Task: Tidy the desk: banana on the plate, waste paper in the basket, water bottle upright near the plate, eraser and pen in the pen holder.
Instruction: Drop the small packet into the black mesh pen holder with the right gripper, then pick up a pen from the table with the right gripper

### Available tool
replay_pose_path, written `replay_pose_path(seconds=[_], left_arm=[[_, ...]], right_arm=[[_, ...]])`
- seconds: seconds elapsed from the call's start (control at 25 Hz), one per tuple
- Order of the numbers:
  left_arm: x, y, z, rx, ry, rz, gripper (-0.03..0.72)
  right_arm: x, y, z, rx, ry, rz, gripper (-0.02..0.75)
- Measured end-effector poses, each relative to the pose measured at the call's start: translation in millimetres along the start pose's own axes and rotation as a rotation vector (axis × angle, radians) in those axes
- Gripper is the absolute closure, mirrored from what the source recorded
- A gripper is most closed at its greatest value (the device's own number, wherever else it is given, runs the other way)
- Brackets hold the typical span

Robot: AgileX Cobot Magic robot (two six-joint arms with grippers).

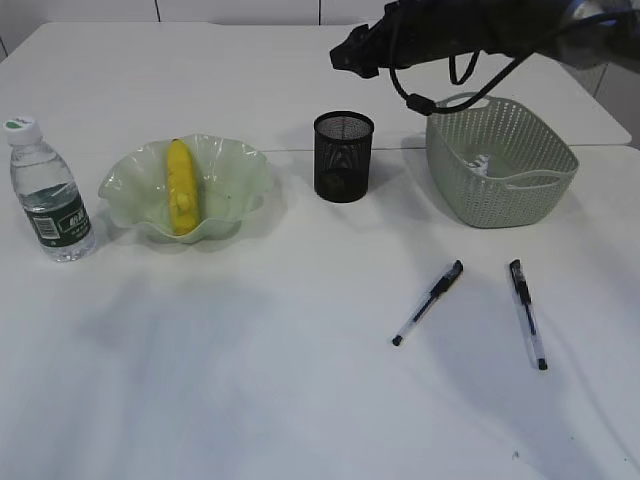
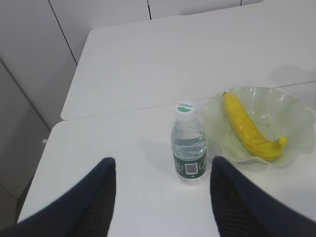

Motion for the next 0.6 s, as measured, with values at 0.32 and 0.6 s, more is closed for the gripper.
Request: replay_pose_path(seconds=[0.32, 0.6], left_arm=[[0, 0, 0.0, 0.000, 0.000, 0.000, 0.262], [0, 0, 0.0, 0.000, 0.000, 0.000, 0.262]], right_arm=[[28, 0, -14, -0.008, -0.018, 0.122, 0.306], [39, 1, -9, 0.000, 0.023, 0.168, 0.305]])
Point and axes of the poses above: a point on each arm's last joint axis where the gripper is mounted, x pointing back along that axis away from the gripper, z along the wrist's bending axis when the last joint is at zero, y = z × x, the point moved 5 cm from there along -x, pointing out along that axis toward the gripper, and after that the axes turned 4 degrees about -x, right-handed, at the moved point
